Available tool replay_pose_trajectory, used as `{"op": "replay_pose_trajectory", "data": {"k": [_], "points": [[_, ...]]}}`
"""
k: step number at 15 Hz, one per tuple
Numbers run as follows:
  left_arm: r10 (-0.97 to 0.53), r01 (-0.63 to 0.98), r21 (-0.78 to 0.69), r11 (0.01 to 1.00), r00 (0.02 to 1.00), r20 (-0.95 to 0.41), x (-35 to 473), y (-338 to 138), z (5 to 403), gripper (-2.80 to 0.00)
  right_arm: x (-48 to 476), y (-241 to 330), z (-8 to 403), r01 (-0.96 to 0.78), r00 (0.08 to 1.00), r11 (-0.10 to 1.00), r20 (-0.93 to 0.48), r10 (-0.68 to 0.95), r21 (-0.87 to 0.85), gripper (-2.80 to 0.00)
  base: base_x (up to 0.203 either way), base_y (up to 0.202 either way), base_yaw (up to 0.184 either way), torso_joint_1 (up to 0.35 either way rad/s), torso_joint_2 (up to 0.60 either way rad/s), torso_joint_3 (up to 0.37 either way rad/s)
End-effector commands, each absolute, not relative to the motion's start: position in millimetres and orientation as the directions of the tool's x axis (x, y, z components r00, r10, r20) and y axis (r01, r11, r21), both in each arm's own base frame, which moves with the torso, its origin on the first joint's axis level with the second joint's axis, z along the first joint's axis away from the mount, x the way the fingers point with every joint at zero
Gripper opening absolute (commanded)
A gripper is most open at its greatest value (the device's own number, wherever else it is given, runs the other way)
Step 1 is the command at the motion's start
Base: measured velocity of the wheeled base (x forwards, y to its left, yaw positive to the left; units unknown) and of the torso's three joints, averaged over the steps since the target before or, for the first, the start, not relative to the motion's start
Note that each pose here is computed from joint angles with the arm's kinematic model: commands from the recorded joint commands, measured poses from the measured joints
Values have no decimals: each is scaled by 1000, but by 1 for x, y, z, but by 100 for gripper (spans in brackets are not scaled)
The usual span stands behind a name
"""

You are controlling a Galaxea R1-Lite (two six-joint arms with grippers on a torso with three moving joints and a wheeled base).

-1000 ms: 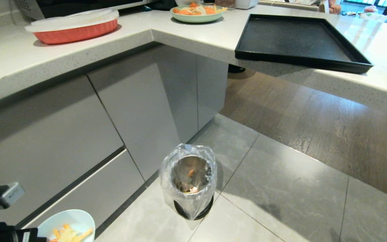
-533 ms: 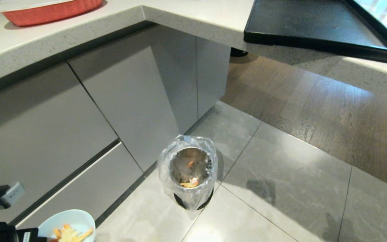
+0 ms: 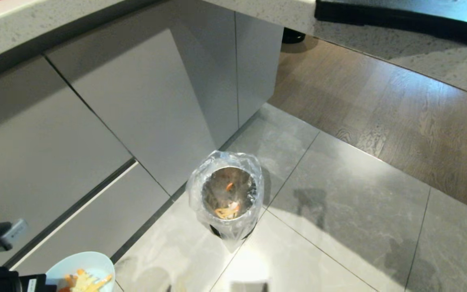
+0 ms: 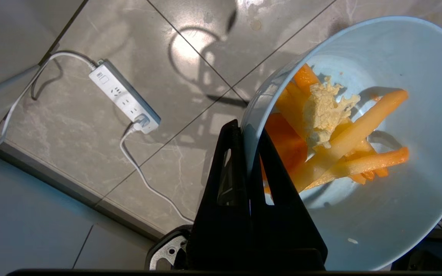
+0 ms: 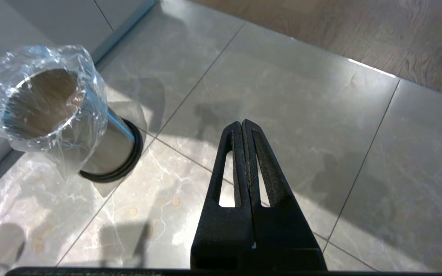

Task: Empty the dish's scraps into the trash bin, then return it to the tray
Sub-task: Move the bowl over the trash can

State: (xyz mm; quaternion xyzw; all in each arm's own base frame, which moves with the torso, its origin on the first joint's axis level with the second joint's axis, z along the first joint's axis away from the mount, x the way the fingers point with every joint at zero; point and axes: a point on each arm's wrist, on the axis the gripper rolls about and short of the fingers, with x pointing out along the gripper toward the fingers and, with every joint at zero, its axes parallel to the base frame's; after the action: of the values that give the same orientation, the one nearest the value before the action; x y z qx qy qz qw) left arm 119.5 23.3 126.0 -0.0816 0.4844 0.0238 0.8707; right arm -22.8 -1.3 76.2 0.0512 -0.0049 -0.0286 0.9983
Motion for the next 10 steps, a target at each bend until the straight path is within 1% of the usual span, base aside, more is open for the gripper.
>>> {"op": "replay_pose_trajectory", "data": {"k": [1,10], "points": [[-37,-119,-118,986,532,-846,119,23,126,-280,-23,-1,76,57,998,993,7,-58,103,-280,0,0,0,-1,10,-207],[-44,-100,-117,988,543,-839,118,21,129,-280,-23,-1,76,57,998,993,7,-58,103,-280,0,0,0,3,4,-190]]}}
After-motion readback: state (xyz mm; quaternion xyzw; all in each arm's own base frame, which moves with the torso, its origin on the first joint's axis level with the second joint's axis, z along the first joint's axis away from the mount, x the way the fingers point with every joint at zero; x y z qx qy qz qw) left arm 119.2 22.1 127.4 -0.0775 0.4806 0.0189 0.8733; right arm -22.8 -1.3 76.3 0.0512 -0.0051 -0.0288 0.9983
